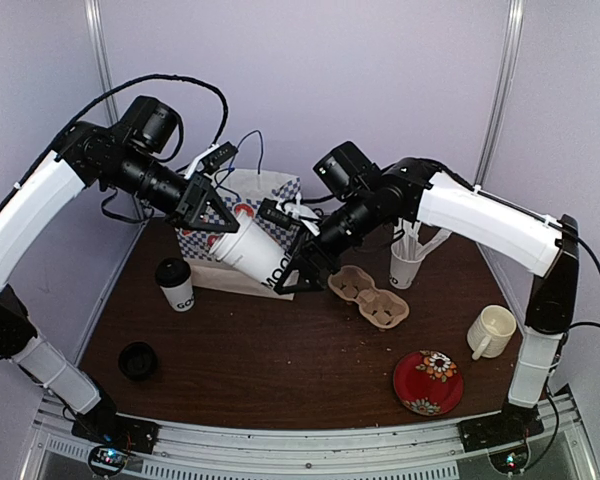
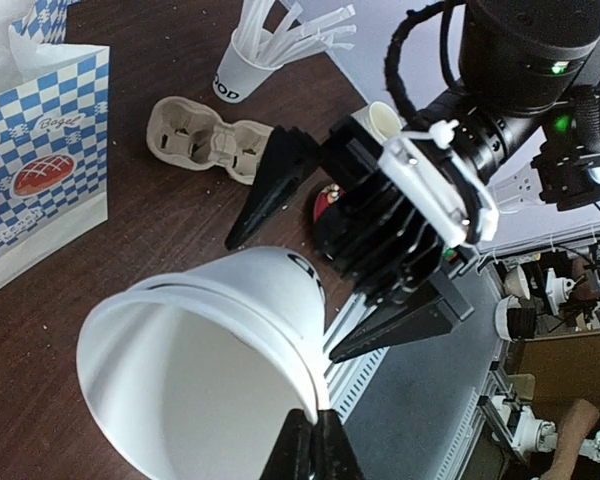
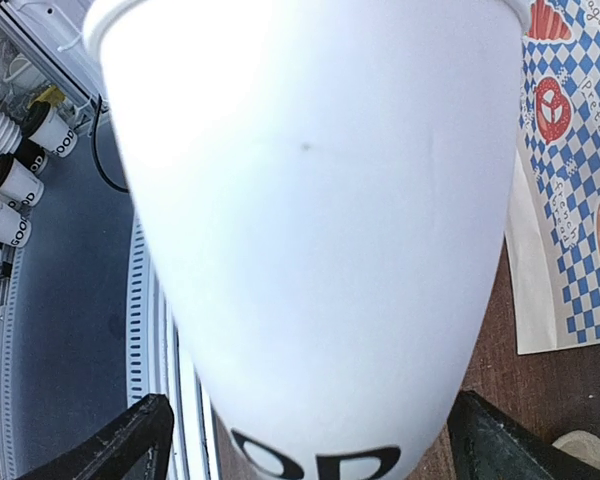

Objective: Pack the takeout coffee

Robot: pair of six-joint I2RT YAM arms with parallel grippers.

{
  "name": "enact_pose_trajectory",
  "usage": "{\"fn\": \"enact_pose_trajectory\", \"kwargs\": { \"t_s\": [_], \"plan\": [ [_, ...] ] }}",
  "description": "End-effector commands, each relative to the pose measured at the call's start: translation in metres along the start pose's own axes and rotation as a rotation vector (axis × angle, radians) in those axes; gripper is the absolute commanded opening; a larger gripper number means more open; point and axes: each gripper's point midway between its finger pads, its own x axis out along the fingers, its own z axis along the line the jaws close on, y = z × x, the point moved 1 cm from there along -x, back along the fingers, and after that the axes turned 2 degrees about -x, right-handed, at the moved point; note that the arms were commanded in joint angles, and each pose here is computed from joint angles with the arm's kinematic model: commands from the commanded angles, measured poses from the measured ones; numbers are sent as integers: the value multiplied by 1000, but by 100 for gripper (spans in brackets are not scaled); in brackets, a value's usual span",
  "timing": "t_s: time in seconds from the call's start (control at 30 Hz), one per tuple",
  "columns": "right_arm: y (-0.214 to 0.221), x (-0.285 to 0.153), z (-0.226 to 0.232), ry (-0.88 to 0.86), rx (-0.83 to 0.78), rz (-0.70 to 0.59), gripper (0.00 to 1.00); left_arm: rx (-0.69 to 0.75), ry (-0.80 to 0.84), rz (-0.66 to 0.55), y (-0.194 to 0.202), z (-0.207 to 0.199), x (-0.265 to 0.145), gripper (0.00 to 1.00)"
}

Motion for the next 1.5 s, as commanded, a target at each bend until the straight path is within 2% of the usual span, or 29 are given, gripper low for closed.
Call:
{"fn": "enact_pose_trajectory", "kwargs": {
  "t_s": [0.0,0.2,0.33,0.47,0.77,1.17,1.27,1.37,1.47],
  "plan": [
    [-11,5,6,-20,-6,-20,97,33,99,-55,-9,-22,-8,0],
    [-3,8,17,-89,-28,-12,66,30,96,-50,-7,-20,-6,0],
    [10,8,23,-114,-43,-8,54,39,99,-55,-8,-23,-9,0],
    [28,9,23,-109,-40,7,51,64,67,-78,-11,-28,-24,0],
    [60,-10,17,-135,-5,-22,50,59,-177,-125,-7,-14,-73,0],
    [96,-7,19,-152,-32,77,50,38,-236,-151,-3,-7,-87,0],
    [99,-10,24,-171,-33,68,50,22,-389,-141,1,17,-94,0],
    [100,-14,31,-197,-35,50,51,-21,-761,-62,17,79,-111,0],
    [98,-21,39,-220,-43,36,51,-47,-1078,91,40,133,-125,0]
  ]
}}
